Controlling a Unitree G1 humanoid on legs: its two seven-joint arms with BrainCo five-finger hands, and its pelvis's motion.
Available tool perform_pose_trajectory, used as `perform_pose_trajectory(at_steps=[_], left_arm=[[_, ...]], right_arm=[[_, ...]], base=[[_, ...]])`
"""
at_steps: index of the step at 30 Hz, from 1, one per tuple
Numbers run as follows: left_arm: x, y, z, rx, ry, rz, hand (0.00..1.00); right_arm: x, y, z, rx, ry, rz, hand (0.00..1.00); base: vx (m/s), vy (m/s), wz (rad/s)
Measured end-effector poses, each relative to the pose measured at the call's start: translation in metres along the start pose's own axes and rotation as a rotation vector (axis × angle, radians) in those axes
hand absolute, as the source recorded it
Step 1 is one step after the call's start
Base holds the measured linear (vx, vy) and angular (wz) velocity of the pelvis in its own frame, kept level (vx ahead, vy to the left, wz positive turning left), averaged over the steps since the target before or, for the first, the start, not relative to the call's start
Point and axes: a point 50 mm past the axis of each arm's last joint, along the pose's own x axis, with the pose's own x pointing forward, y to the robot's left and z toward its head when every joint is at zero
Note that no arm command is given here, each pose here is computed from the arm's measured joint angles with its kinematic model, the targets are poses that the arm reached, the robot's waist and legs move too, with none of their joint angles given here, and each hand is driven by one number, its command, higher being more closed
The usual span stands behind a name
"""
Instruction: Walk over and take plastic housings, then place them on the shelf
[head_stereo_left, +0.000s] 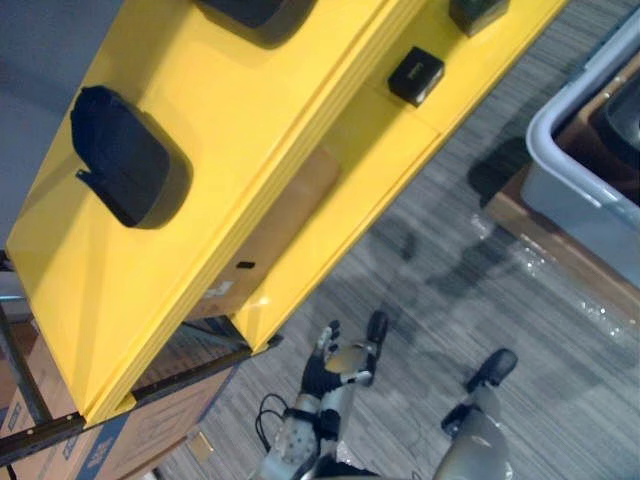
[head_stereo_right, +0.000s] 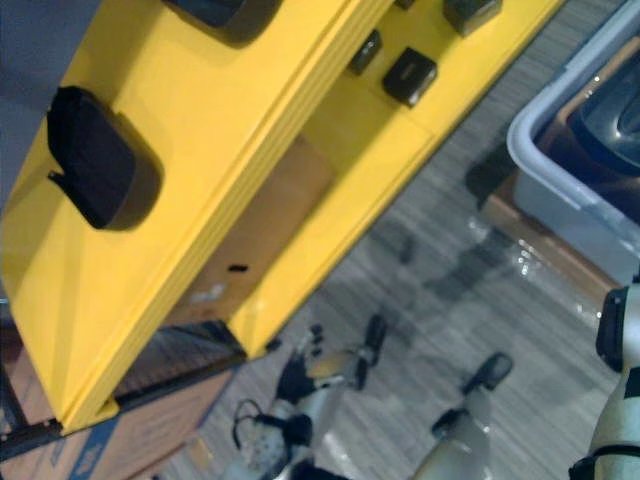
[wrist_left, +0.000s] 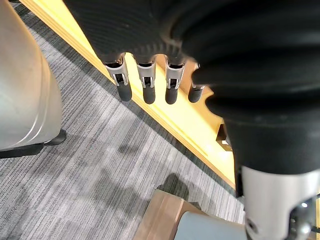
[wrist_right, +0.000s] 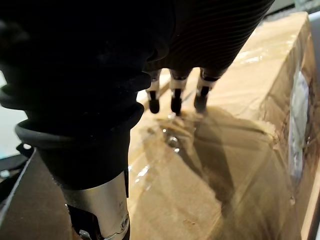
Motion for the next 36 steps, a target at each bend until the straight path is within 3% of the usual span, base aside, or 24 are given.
perform_pose_trajectory(at_steps=[14, 21, 27, 36], left_arm=[[-0.009, 0.004, 0.003, -0.039, -0.027, 0.05, 0.0], [-0.009, 0.005, 0.004, -0.045, -0.037, 0.038, 0.0], [-0.007, 0.012, 0.005, -0.067, -0.037, 0.059, 0.0], [-0.008, 0.013, 0.004, -0.062, -0.034, 0.058, 0.0]], right_arm=[[-0.001, -0.035, 0.033, 0.119, -0.033, -0.326, 0.0], [-0.008, -0.046, 0.062, 0.172, -0.202, -0.421, 0.0], [-0.013, -0.04, 0.078, 0.219, -0.323, -0.323, 0.0], [-0.01, -0.013, 0.052, 0.155, -0.236, -0.126, 0.0]], base=[[-0.05, -0.002, -0.01], [-0.04, -0.002, -0.04], [-0.01, 0.001, 0.0], [-0.02, 0.007, 0.05]])
